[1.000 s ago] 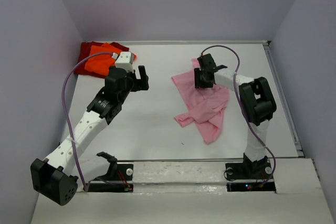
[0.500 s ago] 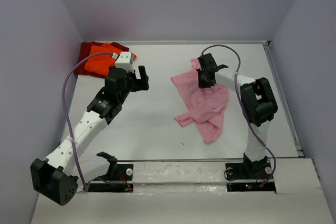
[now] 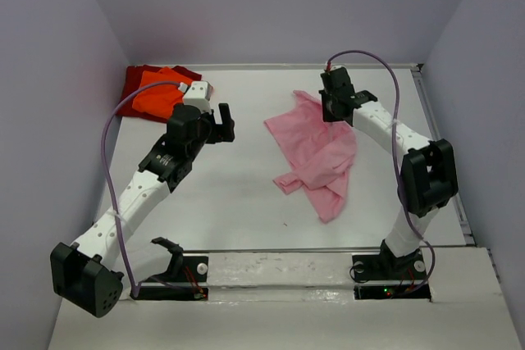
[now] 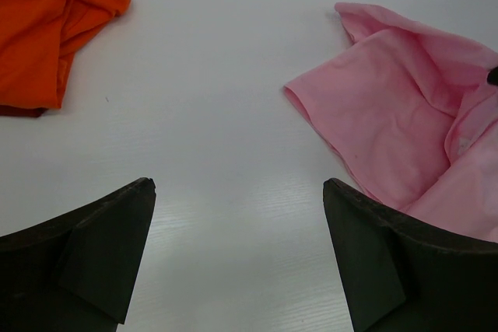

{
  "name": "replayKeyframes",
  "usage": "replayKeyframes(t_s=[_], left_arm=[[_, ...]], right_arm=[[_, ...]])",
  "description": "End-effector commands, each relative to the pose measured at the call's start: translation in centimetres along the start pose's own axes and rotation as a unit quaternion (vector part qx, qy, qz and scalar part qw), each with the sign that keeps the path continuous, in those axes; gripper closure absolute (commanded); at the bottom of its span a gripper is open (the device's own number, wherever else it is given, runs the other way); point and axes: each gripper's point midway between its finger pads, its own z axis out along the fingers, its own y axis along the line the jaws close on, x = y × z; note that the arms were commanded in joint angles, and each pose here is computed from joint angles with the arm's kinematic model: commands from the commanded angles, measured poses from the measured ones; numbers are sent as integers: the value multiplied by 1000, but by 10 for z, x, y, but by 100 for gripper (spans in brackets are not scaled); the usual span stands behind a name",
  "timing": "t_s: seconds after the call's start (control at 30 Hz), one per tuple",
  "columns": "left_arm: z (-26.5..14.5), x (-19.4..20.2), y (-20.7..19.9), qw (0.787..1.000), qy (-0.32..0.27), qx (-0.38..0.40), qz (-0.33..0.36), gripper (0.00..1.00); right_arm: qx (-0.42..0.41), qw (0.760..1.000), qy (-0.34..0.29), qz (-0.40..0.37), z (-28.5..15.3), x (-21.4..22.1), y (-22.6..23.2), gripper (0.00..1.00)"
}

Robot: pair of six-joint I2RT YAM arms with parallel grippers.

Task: Fold and stack the t-shirts
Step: Flatten out the tshirt

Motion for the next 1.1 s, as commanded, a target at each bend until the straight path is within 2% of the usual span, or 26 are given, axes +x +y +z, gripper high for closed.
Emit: replayKeyframes(t_s=[0.0, 0.23, 0.43, 0.57, 0.7, 0.77, 0.8, 0.9, 1.07], left_arm=[[2, -6, -3, 1000, -15, 9, -6, 2], [2, -5, -2, 1000, -14, 7, -6, 2], [3, -3, -4, 1000, -11, 10, -7, 2], [3, -2, -4, 1000, -10, 11, -7, 2], [3, -3, -6, 1000, -11, 15, -7, 2], [2, -5, -6, 1000, -14, 16, -7, 2], [1, -5, -6, 1000, -14, 15, -7, 2], [0, -6, -5, 1000, -16, 14, -8, 2], [1, -6, -7, 1000, -16, 20, -8, 2]], right_arm=[[72, 997, -39, -15, -29, -27, -34, 100], [159, 987, -35, 14, -36, -20, -100, 100], [221, 975, 17, 23, -21, 13, -145, 100], [262, 964, 31, 32, -19, 18, -167, 100], [237, 970, 12, 49, -28, 3, -160, 57], [198, 979, 1, 55, -30, -6, -149, 50], [183, 982, -1, 51, -29, -9, -144, 43], [149, 988, -9, 35, -27, -22, -131, 38], [99, 995, -16, -8, 0, -46, -99, 38]])
